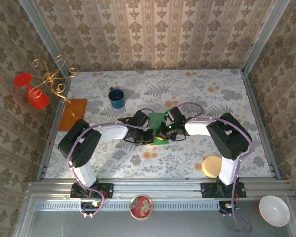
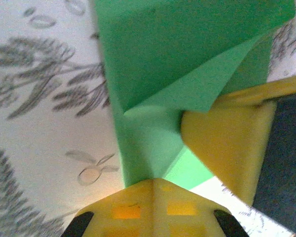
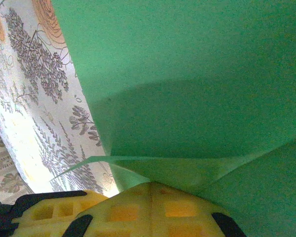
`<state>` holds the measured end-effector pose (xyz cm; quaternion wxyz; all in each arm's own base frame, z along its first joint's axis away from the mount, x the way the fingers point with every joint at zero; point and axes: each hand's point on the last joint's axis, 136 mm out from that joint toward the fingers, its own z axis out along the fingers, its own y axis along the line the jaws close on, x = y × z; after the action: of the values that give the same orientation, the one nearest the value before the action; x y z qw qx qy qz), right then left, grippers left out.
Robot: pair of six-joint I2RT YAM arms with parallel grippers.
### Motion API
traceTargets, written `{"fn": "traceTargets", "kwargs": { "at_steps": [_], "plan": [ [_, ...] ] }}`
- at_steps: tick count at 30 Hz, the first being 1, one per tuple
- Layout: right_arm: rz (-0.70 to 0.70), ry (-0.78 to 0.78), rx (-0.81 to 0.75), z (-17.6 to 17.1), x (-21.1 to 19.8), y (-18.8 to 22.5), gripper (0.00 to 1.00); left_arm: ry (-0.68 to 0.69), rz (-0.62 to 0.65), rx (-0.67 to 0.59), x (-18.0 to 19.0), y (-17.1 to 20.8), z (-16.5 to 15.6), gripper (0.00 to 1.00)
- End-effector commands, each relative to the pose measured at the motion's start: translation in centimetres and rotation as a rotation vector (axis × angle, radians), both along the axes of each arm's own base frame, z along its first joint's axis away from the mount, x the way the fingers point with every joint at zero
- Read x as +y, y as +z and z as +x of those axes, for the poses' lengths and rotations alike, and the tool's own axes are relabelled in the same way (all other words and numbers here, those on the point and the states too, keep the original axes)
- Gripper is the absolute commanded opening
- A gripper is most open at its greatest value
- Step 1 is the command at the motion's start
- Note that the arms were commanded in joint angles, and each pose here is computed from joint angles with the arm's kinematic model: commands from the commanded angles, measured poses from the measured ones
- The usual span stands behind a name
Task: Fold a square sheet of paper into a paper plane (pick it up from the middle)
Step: Fold the triangle a second time at the center of the table.
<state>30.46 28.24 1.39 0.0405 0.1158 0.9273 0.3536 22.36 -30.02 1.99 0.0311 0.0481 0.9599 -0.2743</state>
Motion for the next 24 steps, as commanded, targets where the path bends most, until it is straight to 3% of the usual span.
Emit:
{"fn": "traceTargets", "kwargs": {
  "at_steps": [1,9,24],
  "plan": [
    [-0.118,-0.037,0.091,-1.3,-2.2,-3.3,0.0,-0.031,0.158,0.096,4.0,-1.4,-3.7,0.0],
    [-0.098,-0.033,0.089,-1.1,-1.8,-3.1,0.0,0.052,-0.064,-0.085,0.9,5.6,2.0,0.01],
    [-0.038,-0.036,0.085,-0.8,-1.1,-2.4,0.0,0.046,-0.065,0.024,-1.4,1.0,1.2,0.0]
  ]
}}
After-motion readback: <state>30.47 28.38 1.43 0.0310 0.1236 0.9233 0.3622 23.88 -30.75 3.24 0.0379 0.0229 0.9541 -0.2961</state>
